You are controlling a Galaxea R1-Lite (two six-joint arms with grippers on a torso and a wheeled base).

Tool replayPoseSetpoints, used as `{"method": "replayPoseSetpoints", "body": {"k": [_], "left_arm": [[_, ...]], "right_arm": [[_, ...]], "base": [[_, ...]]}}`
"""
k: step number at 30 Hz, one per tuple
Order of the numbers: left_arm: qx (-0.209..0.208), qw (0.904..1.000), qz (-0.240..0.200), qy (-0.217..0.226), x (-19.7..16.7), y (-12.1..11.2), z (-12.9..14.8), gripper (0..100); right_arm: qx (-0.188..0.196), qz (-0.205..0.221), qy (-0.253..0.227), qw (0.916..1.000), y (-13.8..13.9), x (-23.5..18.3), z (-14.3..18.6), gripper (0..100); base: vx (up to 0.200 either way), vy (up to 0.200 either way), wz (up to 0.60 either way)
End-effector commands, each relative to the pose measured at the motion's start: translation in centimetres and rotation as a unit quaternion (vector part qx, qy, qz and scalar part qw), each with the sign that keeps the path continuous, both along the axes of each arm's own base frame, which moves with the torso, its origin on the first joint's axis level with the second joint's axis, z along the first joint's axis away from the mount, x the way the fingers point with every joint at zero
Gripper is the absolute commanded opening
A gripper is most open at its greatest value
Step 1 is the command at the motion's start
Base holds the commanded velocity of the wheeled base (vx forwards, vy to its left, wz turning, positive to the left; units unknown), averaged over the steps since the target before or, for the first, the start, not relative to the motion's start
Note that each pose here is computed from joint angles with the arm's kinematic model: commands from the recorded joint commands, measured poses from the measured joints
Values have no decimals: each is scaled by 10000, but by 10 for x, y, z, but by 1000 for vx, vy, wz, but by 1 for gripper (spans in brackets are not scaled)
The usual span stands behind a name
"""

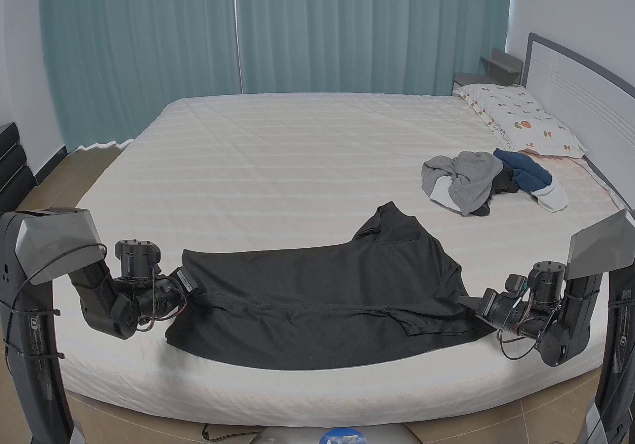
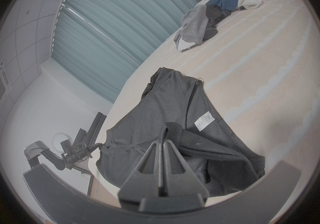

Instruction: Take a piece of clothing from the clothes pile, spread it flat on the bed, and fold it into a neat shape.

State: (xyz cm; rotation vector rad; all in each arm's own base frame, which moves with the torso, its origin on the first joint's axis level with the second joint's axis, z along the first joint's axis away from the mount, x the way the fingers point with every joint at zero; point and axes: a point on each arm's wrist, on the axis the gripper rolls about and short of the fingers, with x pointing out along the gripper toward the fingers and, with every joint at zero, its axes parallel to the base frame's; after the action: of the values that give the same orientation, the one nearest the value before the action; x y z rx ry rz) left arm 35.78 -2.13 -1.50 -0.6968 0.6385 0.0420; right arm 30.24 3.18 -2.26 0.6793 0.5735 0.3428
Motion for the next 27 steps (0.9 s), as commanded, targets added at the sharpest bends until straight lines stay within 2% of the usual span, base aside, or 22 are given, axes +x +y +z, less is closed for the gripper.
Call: {"method": "replayPoseSetpoints", "body": {"k": [1, 9, 17, 22, 27], "left_arm": [[-6, 9999, 111, -84, -8, 9, 14, 0], [61, 9998, 165, -28, -16, 16, 17, 0], [79, 9997, 207, -116, -30, 20, 33, 0], [165, 9994, 213, -237, -35, 23, 43, 0], [165, 9994, 221, -221, -57, 23, 54, 0]], "right_arm": [[11, 3, -81, 10000, 0, 1, 2, 0], [0, -23, -101, 9999, -1, 1, 3, 0], [23, -54, -468, 9989, -3, -1, 28, 0], [-5, -65, -536, 9985, -3, -7, 36, 0], [7, -117, -595, 9982, -5, -20, 49, 0]], "base": [[0, 0, 0], [0, 0, 0], [0, 0, 0], [0, 0, 0], [0, 0, 0]]}}
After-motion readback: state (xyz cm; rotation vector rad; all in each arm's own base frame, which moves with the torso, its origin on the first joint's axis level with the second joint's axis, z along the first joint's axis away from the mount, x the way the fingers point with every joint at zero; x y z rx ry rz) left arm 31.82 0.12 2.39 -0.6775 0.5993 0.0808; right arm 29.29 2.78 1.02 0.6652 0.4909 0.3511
